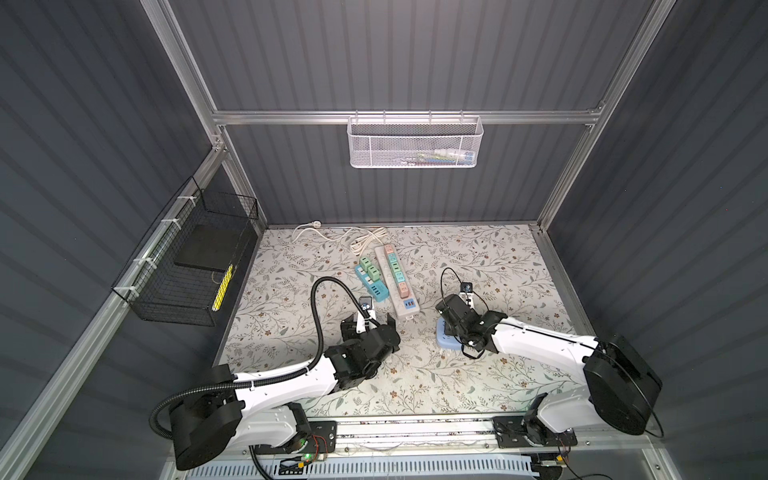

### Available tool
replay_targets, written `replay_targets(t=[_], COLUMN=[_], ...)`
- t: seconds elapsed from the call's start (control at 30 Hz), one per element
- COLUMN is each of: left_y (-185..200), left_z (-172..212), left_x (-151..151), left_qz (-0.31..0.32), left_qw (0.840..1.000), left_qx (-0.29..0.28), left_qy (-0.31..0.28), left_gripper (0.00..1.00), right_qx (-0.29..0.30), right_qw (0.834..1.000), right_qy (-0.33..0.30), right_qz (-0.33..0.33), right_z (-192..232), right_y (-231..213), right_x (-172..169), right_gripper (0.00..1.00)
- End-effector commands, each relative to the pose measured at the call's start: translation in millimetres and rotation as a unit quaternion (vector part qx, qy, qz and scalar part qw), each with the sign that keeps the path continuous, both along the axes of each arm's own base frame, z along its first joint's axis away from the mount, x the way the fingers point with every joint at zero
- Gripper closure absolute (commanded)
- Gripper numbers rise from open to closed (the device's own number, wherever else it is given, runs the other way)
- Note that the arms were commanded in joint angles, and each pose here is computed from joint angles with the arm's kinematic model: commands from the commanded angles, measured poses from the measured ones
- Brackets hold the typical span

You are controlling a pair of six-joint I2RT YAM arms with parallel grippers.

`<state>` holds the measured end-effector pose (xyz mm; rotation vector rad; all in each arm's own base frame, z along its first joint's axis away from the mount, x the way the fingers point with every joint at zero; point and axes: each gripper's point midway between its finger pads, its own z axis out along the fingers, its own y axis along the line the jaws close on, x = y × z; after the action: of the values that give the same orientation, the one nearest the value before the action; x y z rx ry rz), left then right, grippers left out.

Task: Insert the plug
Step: 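Lower teal adapter into the light-blue cube socket with right gripper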

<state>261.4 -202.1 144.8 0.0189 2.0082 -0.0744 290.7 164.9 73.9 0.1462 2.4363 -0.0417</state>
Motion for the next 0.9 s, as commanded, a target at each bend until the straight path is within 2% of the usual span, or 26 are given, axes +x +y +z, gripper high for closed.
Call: replay_targets(t=[0.0, 0.17, 0.43, 0.5, 0.57, 0.67, 0.87], left_y=[6.5, 6.6, 10.2, 13.1, 15.0, 19.3, 23.3], left_z=[6.3, 5.5, 19.3, 24.4, 28.3, 32.1, 41.1], left_x=[2.4, 2.5, 2.6, 1.6, 0.2, -1.4, -1.1], left_qz=[0.008, 0.007, 0.007, 0.006, 0.003, 0.003, 0.004], left_qw=[1.0, 1.0, 1.0, 1.0, 1.0, 1.0, 0.999], left_qx=[0.012, 0.013, 0.015, 0.017, 0.013, 0.008, 0.011], left_qy=[-0.011, -0.007, -0.016, -0.015, -0.017, -0.022, -0.03], left_gripper=[0.0, 0.0, 0.0, 0.0, 0.0, 0.0, 0.0], right_qx=[-0.033, -0.036, -0.007, -0.003, -0.001, 0.001, 0.013], right_qw=[0.992, 0.991, 0.996, 0.997, 0.997, 0.998, 0.999], right_qy=[0.12, 0.129, 0.068, 0.052, 0.04, 0.027, 0.02], right_qz=[0.01, 0.013, 0.056, 0.061, 0.061, 0.064, 0.042], right_z=[-57.1, -61.1, -0.7, 16.8, 30.0, 44.0, 46.0], right_y=[-15.6, -16.1, 10.2, 14.4, 14.4, 12.0, -8.6], right_x=[-43.7, -47.1, -18.9, -12.5, -8.2, -5.9, -8.0], right_gripper=[0.81, 0.79, 0.69, 0.63, 0.49, 0.45, 0.45])
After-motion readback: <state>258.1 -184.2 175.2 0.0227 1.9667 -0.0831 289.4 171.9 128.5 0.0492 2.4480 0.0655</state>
